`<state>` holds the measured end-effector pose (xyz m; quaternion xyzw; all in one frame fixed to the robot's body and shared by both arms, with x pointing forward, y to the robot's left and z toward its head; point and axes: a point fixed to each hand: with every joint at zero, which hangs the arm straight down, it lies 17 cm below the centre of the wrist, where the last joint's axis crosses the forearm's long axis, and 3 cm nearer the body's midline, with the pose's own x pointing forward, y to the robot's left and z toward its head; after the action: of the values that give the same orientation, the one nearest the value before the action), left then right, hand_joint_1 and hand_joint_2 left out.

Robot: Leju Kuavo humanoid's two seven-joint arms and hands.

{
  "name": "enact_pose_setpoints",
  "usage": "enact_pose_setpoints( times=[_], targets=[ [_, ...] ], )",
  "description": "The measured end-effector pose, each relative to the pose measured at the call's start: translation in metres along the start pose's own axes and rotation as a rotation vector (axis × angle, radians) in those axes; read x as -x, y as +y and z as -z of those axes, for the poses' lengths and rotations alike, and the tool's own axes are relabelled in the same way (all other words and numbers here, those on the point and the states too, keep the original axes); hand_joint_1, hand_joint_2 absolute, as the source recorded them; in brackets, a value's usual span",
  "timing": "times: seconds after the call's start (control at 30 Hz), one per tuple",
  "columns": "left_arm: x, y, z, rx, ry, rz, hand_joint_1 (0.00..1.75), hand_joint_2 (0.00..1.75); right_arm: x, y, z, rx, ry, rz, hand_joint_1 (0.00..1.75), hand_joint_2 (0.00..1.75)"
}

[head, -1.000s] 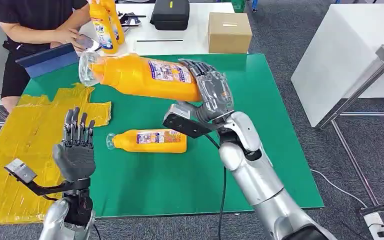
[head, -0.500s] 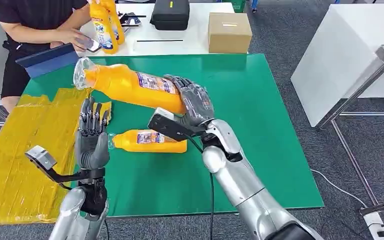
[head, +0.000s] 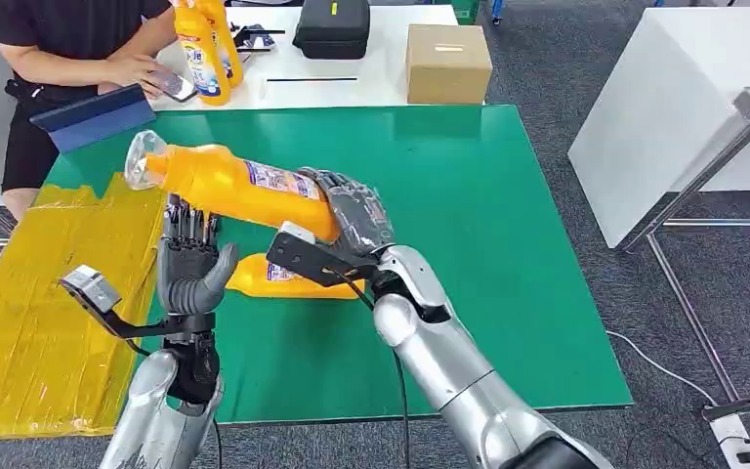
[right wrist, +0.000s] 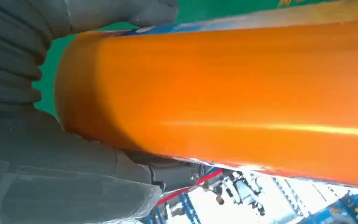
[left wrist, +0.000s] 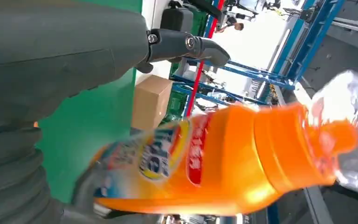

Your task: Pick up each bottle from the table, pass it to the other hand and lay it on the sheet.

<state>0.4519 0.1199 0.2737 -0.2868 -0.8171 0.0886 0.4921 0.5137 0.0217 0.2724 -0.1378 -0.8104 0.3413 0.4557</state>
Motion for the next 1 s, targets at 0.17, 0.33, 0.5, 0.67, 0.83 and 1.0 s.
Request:
enact_pose_setpoints(
  times=[0.17,0.33,0.5,0.67,0.83,1.0],
  targets=[
    [-0.001,0.001,0.006,-0.012,0.0,-0.009,0.0,1.75,-0.019,0.031,0.002,-0.072,-0.005,-0.004,1.75,1.75],
    [-0.001,0.004,0.007,-0.023,0.005,-0.019,0.0,1.75,-0.038,0.062,0.0,-0.147,-0.012,0.015,1.75,1.75],
    [0.003,0.004,0.007,-0.023,0.035,-0.063,0.0,1.75,-0.049,0.087,-0.004,-0.213,-0.011,0.009,1.75,1.75],
    [0.005,0.001,0.006,-0.013,0.062,-0.13,0.0,1.75,-0.051,0.099,-0.005,-0.247,-0.012,-0.006,1.75,1.75],
    [0.008,0.003,0.0,-0.008,0.087,-0.192,0.0,1.75,-0.049,0.107,-0.008,-0.27,-0.023,-0.043,1.75,1.75],
    [0.011,0.006,-0.006,-0.013,0.099,-0.212,0.0,1.75,-0.046,0.113,-0.012,-0.286,-0.029,-0.066,1.75,1.75]
  ],
)
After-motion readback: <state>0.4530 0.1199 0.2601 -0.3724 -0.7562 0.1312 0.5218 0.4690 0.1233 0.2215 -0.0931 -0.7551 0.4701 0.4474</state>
